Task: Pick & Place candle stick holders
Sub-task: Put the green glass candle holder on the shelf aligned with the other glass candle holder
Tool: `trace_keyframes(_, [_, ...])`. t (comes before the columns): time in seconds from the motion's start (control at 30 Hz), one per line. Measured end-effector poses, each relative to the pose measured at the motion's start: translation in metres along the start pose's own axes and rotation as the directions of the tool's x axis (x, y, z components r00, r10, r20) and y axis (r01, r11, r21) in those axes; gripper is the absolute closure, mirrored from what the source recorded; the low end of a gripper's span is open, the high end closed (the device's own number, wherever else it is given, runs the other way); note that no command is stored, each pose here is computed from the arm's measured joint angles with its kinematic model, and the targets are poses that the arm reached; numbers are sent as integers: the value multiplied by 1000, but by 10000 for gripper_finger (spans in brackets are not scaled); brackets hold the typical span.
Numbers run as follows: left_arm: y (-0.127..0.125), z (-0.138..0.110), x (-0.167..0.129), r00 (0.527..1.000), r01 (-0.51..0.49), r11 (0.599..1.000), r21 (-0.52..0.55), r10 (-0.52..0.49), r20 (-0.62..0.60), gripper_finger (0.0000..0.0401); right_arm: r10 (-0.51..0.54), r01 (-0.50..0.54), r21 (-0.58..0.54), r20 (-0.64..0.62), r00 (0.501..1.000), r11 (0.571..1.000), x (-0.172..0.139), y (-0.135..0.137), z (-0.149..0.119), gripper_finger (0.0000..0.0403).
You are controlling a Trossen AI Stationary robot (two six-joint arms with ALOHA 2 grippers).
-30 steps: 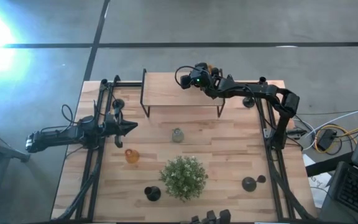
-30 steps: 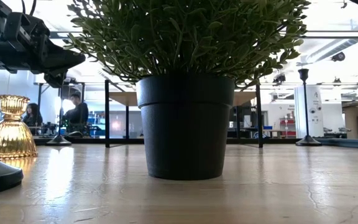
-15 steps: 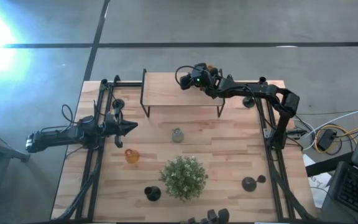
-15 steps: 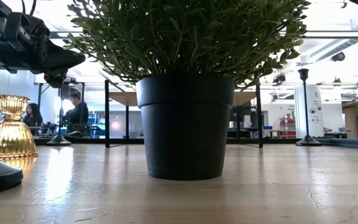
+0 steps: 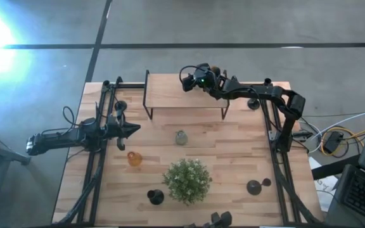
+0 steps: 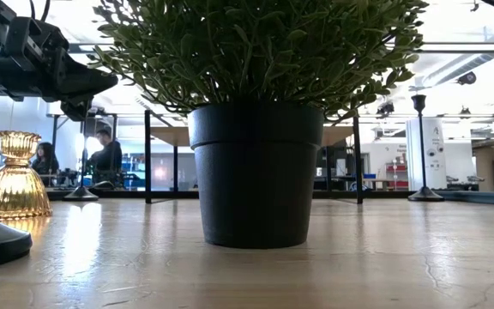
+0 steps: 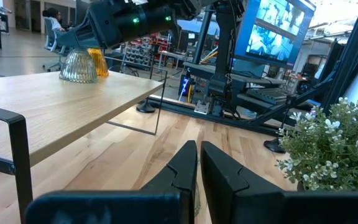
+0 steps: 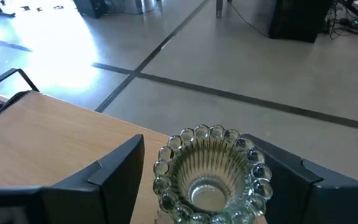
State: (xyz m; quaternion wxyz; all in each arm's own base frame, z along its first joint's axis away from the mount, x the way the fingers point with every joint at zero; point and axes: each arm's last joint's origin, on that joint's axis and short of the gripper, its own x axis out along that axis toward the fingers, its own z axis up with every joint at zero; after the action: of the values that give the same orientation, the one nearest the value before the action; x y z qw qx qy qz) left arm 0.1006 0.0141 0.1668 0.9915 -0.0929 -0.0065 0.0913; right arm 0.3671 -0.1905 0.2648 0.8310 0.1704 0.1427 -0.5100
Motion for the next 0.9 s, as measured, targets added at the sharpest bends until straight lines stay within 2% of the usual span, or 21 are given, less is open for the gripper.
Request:
trace_keyframes(0.27, [0, 0, 0, 1000, 0, 1000, 0, 0, 0, 376, 16, -16, 8, 7, 1000, 1000, -6, -1, 6, 112])
trace_keyframes(0.5, [0, 0, 0, 1000, 0, 1000, 0, 0, 0, 376, 23, -23, 13, 7, 1000, 1000, -23, -6, 19, 106])
trace_keyframes(0.7, [0, 0, 0, 1000, 0, 1000, 0, 0, 0, 376, 68, -68, 25, 16, 998, 997, -51, -4, 31, 115])
trace_keyframes(0.9, [0, 0, 0, 1000, 0, 1000, 0, 0, 0, 376, 166, -168, 17, 61, 984, 986, -98, 1, 50, 121])
